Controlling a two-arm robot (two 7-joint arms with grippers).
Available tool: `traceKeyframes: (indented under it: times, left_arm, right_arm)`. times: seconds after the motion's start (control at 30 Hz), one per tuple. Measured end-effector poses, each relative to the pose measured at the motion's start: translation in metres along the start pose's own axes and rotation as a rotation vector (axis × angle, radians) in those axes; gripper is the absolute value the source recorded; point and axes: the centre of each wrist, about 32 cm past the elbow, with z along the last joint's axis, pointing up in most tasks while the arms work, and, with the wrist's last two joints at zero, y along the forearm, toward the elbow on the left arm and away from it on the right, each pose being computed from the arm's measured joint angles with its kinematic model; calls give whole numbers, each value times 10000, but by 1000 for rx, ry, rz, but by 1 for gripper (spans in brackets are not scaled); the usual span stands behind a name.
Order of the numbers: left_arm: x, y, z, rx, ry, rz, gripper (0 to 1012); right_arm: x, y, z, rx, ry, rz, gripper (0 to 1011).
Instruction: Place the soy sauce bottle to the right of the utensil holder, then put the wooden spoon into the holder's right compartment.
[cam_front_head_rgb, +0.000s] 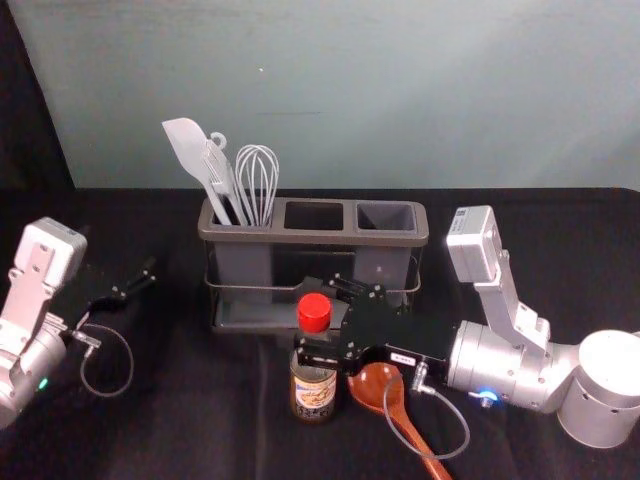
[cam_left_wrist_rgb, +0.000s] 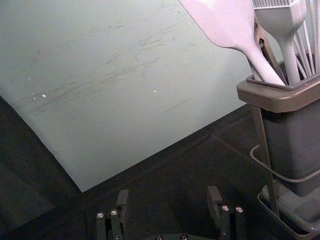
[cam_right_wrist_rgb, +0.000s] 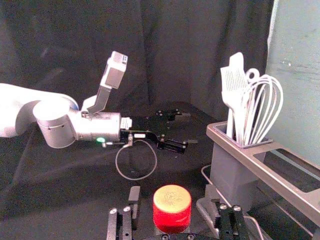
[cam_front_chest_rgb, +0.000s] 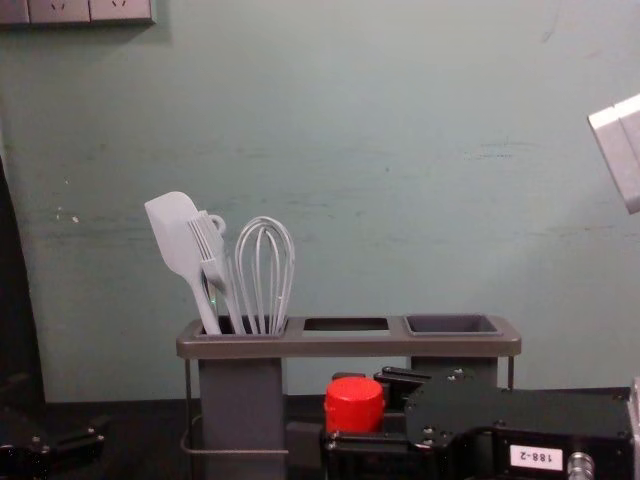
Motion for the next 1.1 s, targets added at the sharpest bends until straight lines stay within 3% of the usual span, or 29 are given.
traceKeyframes:
  times: [0.5,0.9,1.1]
  left_arm:
    - [0,0,0,0,0,0,1011]
    - [0,0,0,0,0,0,1011]
    - [0,0,0,0,0,0,1011]
  right_arm:
    - [0,0,3,0,-1,1,382]
    - [-3,-7,12,2,-5,-2,382]
    - [-27,-84,121,37,-17,-8,382]
